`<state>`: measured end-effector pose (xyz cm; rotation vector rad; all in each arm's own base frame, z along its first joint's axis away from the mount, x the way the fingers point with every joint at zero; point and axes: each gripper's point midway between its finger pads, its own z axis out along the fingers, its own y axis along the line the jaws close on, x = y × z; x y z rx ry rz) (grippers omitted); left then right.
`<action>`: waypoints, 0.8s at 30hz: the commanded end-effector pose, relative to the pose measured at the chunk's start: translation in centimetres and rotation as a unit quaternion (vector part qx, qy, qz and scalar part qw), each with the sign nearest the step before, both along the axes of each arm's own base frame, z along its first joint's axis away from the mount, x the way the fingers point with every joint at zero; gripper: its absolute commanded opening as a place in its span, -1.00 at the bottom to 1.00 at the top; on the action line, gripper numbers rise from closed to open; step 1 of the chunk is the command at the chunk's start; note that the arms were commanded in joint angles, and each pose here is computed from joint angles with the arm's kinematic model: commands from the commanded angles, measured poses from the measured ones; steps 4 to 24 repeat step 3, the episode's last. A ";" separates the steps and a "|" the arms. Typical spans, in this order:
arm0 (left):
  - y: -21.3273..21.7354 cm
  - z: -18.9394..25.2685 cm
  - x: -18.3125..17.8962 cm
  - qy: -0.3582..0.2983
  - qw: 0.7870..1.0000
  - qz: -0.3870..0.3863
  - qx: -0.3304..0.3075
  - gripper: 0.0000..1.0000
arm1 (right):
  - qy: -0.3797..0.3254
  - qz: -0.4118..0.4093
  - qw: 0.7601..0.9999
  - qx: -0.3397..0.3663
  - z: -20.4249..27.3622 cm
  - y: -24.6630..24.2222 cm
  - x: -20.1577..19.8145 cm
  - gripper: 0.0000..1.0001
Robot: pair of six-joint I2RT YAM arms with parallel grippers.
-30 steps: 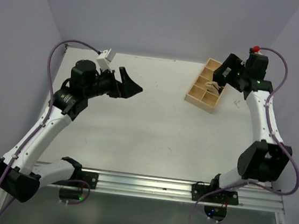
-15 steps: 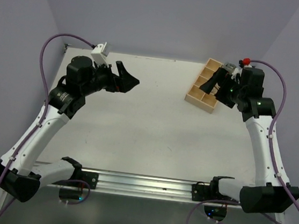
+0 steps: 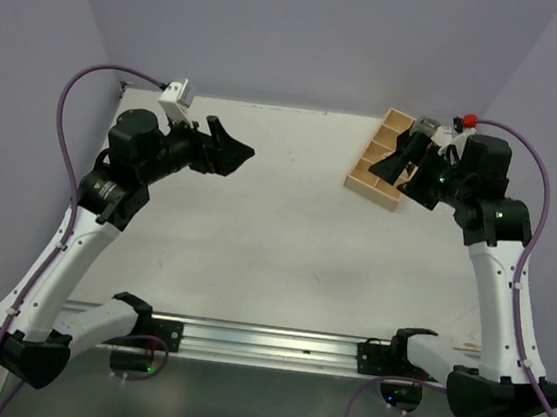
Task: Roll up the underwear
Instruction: Place the rolled underwear into the container
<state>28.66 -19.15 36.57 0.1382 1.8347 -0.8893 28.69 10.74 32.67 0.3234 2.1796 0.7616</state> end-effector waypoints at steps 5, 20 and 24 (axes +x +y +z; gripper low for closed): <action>-0.4 1.6 0.3 -0.046 0.999 -0.016 -0.007 1.00 | -0.054 0.015 0.998 0.024 3.6 0.7 -0.5 0.98; -0.4 1.6 0.3 -0.046 0.999 -0.016 -0.007 1.00 | -0.054 0.015 0.998 0.024 3.6 0.7 -0.5 0.98; -0.4 1.6 0.3 -0.046 0.999 -0.016 -0.007 1.00 | -0.054 0.015 0.998 0.024 3.6 0.7 -0.5 0.98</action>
